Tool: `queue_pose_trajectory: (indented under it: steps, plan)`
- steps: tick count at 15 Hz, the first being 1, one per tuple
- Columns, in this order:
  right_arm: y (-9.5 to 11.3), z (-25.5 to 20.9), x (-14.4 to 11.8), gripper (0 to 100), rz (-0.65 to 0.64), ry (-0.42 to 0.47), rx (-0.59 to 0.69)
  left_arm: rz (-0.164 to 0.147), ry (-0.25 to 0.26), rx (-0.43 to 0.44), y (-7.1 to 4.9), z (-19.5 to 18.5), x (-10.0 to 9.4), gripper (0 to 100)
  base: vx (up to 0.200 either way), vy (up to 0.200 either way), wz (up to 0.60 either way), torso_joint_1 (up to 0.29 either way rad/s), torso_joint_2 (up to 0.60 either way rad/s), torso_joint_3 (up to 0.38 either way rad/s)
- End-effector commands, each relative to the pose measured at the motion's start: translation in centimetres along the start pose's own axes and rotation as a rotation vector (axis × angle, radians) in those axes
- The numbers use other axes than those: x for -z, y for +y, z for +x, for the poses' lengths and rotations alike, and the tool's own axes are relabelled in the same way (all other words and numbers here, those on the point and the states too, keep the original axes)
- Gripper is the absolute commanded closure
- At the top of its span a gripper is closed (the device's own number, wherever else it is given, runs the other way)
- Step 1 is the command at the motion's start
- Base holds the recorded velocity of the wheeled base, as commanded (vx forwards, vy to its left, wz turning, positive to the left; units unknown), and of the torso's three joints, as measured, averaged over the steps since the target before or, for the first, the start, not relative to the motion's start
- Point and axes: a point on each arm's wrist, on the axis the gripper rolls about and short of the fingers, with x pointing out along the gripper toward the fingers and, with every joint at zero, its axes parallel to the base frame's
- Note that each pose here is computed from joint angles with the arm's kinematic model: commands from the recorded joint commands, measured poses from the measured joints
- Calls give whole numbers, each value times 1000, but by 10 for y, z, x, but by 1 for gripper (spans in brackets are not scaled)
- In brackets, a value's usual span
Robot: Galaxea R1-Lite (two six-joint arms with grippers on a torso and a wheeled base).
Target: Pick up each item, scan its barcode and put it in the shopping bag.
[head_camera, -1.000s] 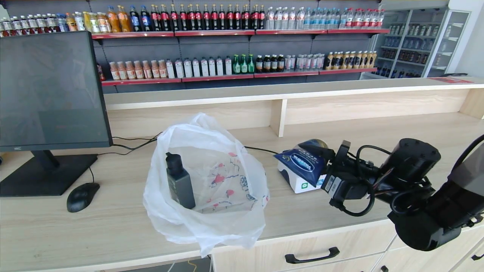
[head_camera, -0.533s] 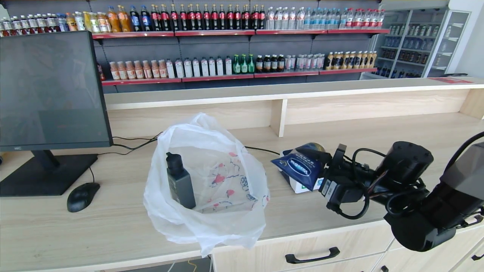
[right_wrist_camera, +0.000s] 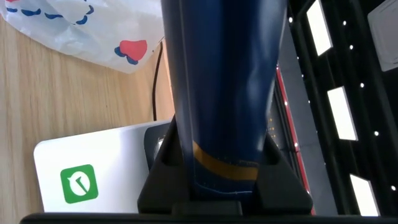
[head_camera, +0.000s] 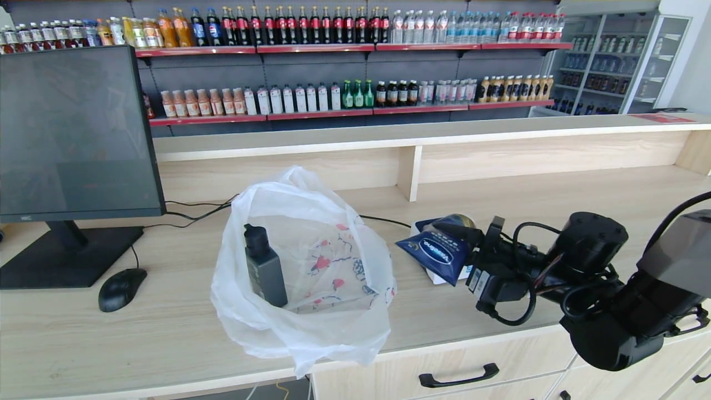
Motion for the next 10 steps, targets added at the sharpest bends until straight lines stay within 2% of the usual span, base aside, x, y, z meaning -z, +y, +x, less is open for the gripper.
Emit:
queue_pose_trajectory:
  steps: [1, 10]
  plan:
    - [1, 0, 0, 100, 0, 0, -1, -1, 0, -1, 0, 0, 0, 0, 0, 0, 0, 0, 0, 0]
    - [0, 0, 1, 100, 4, 1, 0, -1, 0, -1, 0, 0, 0, 0, 0, 0, 0, 0, 0, 0]
